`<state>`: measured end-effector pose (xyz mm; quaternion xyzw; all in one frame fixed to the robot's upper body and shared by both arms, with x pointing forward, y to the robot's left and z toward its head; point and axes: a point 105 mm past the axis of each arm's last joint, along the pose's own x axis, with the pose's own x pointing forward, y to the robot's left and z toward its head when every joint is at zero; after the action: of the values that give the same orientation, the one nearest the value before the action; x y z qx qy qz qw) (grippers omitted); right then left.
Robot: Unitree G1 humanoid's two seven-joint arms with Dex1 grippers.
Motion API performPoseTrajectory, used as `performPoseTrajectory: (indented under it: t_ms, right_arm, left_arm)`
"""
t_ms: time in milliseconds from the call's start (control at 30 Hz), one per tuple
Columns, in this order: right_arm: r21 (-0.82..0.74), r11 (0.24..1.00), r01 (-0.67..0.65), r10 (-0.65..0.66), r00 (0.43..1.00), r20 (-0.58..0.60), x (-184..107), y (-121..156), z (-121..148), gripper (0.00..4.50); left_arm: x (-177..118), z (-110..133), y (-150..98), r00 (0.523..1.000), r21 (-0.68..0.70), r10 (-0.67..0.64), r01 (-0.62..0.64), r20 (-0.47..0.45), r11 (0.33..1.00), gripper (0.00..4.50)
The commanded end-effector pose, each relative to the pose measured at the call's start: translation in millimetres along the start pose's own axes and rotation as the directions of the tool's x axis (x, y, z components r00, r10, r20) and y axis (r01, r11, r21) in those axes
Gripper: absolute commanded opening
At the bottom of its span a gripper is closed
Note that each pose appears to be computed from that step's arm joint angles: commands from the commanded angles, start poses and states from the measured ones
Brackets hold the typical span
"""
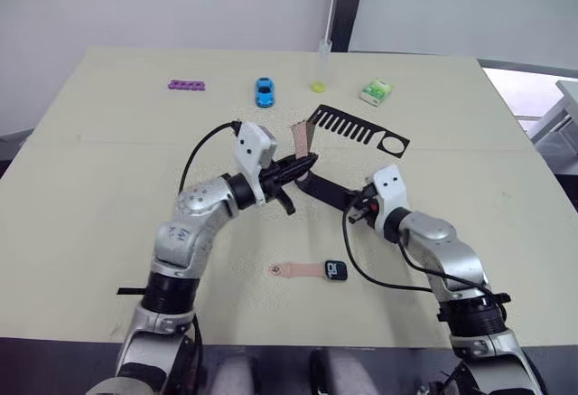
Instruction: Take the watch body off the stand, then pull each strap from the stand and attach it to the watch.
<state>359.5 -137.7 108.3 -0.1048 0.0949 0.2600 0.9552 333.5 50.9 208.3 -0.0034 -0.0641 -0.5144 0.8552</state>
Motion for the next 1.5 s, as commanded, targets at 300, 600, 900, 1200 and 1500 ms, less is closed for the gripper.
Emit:
performPoseTrajectory:
  t_ms: [300,600,900,1200,1500]
  right_arm:
    - [0.136,0.941,-0.311,0.258,0.914,0.313,-108,30,64,1.37]
    - [0.344,0.781,-0.521,0.307,0.8,0.515,-145,45,116,4.45]
    - [0.375,0.713,-0.593,0.328,0.754,0.569,-139,62,143,4.45]
    - [0.342,0.706,-0.62,0.364,0.732,0.576,-132,74,147,3.67]
    - [0.284,0.72,-0.634,0.398,0.711,0.58,-129,81,149,3.67]
  left_arm:
    - [-10,16,-43,0.864,-0.161,-0.503,0.494,-0.023,0.855,0.0]
    - [4,28,-72,0.704,-0.2,-0.71,0.697,0.011,0.688,0.0]
    - [16,32,-79,0.656,-0.217,-0.754,0.742,0.042,0.634,0.0]
    - [17,32,-78,0.66,-0.227,-0.75,0.739,0.052,0.635,0.0]
    - [17,32,-79,0.663,-0.219,-0.747,0.737,0.049,0.64,0.0]
